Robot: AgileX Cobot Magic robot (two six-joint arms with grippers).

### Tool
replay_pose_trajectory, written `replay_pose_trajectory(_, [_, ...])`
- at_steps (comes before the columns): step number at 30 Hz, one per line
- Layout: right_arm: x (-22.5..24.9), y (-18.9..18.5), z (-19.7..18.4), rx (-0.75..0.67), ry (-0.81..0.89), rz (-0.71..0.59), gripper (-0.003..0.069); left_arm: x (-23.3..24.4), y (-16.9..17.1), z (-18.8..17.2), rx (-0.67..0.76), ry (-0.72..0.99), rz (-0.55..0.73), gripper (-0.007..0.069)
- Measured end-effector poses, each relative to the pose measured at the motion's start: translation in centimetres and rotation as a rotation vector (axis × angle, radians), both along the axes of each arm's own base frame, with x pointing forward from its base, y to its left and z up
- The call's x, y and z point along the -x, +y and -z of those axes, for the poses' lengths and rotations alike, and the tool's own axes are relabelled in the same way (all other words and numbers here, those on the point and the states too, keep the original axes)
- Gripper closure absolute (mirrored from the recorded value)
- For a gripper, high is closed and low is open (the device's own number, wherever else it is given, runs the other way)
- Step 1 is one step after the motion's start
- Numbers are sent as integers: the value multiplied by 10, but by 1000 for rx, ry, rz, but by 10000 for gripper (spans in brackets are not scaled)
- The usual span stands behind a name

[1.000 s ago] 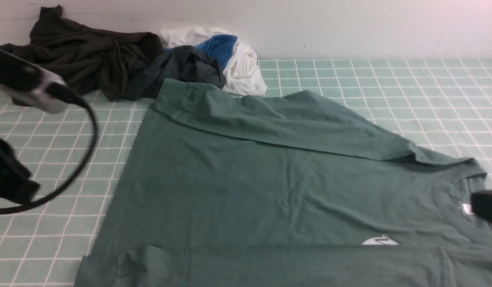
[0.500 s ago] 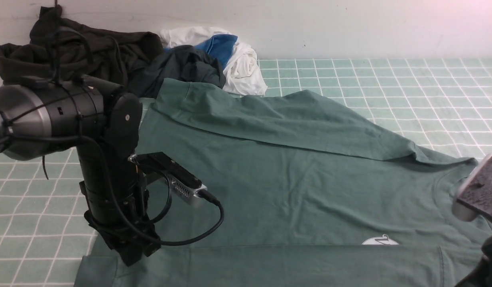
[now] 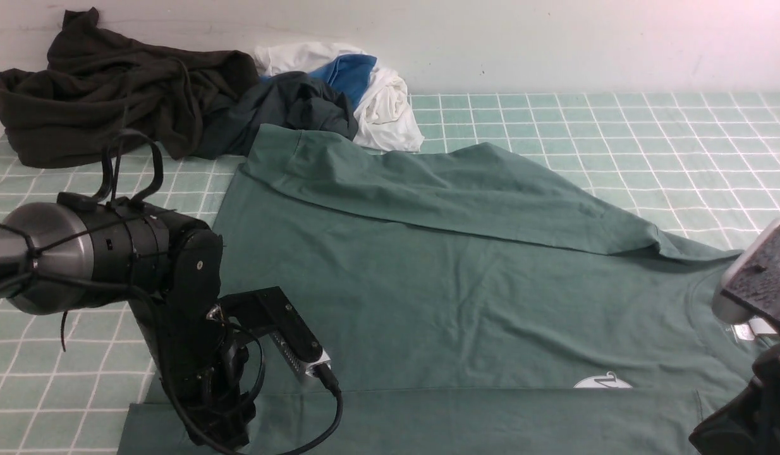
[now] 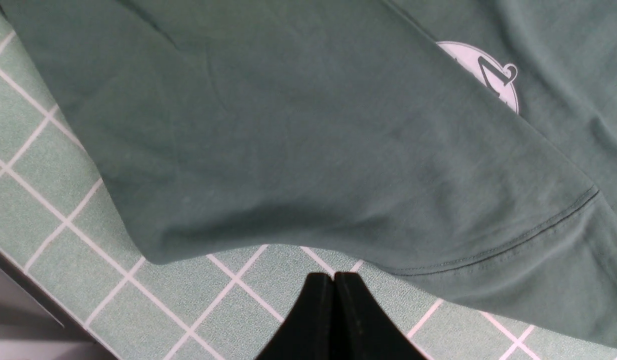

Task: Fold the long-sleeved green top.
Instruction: Use the left arm to clamp the cuff closest to it

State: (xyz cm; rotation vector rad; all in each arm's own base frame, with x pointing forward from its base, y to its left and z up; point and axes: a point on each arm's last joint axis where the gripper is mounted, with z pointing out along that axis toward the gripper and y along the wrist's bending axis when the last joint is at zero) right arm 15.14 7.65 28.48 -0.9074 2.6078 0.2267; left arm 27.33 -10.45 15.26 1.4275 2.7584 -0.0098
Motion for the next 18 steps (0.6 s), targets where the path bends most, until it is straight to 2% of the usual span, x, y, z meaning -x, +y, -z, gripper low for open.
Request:
replay_pose_trajectory(4, [0, 0, 0, -1, -3, 1, 676, 2, -1, 0, 16, -11, 11, 185])
replay_pose_trajectory(7, [-1, 0, 0, -3, -6, 1, 676, 2, -1, 0, 24, -11, 6, 230])
replay_pose_trajectory(9, [-1, 0, 0, -4, -6, 1, 676, 2, -1, 0, 28, -11, 2, 287])
replay_pose_trajectory(10, [0, 0, 0, -6, -5, 2, 676, 2, -2, 0, 33, -14, -1, 389])
replay_pose_trajectory(11, [0, 0, 0, -6, -5, 2, 676, 2, -2, 0, 33, -15, -1, 389])
replay_pose_trajectory(12, [0, 0, 0, -6, -5, 2, 676, 2, -2, 0, 36, -18, -3, 508])
replay_pose_trajectory(14, [0, 1, 0, -7, -5, 2, 676, 1, -2, -2, 37, -19, -3, 584])
replay_pose_trajectory(18, [-1, 1, 0, -10, -6, 4, 676, -1, -4, -10, 42, -14, -6, 620])
